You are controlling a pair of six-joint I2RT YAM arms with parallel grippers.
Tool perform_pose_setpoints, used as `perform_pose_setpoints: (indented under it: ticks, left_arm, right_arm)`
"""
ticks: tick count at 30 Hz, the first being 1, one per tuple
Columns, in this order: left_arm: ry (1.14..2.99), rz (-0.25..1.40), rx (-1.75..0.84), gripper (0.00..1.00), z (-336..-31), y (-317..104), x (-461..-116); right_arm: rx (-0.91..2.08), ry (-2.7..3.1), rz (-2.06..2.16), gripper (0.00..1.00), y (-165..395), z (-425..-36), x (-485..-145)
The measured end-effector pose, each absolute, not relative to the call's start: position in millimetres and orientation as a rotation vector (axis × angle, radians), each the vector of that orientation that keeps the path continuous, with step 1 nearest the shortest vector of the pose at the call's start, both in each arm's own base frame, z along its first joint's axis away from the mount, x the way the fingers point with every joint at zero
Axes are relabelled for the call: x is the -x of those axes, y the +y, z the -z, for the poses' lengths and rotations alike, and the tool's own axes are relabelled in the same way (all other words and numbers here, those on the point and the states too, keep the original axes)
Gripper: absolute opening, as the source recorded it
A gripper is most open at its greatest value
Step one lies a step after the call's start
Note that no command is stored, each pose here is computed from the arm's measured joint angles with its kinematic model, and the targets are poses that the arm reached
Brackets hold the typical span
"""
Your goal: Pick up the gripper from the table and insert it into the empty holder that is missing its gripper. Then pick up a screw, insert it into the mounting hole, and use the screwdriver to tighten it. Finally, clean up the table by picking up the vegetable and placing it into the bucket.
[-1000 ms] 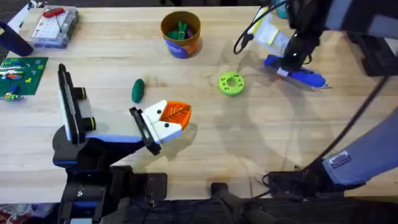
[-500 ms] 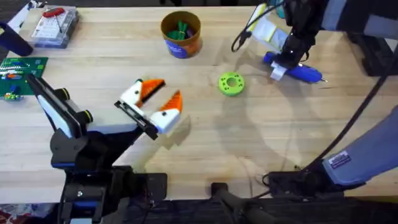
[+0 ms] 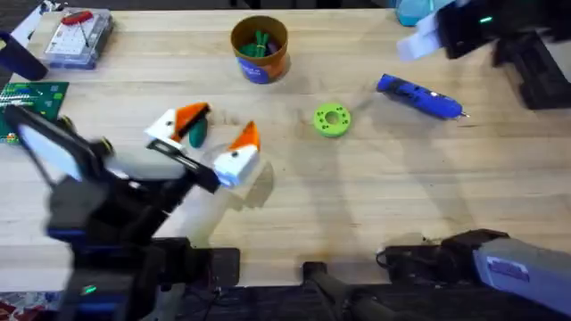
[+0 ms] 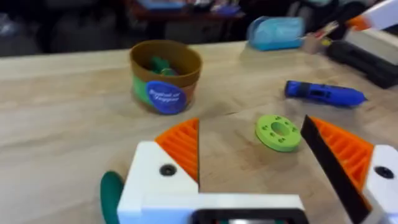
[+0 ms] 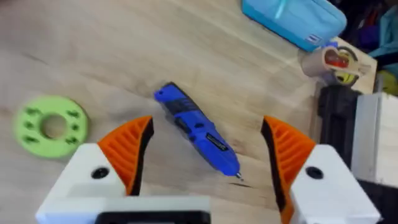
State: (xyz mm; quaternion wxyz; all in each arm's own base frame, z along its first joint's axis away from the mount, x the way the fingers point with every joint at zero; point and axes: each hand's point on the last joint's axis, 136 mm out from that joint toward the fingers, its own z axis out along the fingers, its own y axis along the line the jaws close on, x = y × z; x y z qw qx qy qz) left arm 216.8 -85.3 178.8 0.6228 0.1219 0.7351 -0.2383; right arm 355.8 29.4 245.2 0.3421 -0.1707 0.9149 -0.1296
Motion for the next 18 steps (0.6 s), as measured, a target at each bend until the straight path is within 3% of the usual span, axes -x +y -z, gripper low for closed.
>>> perform_pose_setpoints:
  ticks: [5, 10, 18]
  left_arm:
    - [1.835, 0.404, -0.146, 0.987, -218, -59, -223]
    - [2.047, 0.263, -0.079, 0.987, -244, -36, -238]
    - [2.382, 0.087, -0.015, 0.987, -223, -9, -270]
  right_arm:
    - [0.215, 2.296, 0.183, 0.995, 39, -289, -315]
    - [0.127, 2.316, 0.102, 0.997, 37, -298, -266]
    - [0.056, 2.466, 0.106, 0.996, 21, -279, -206]
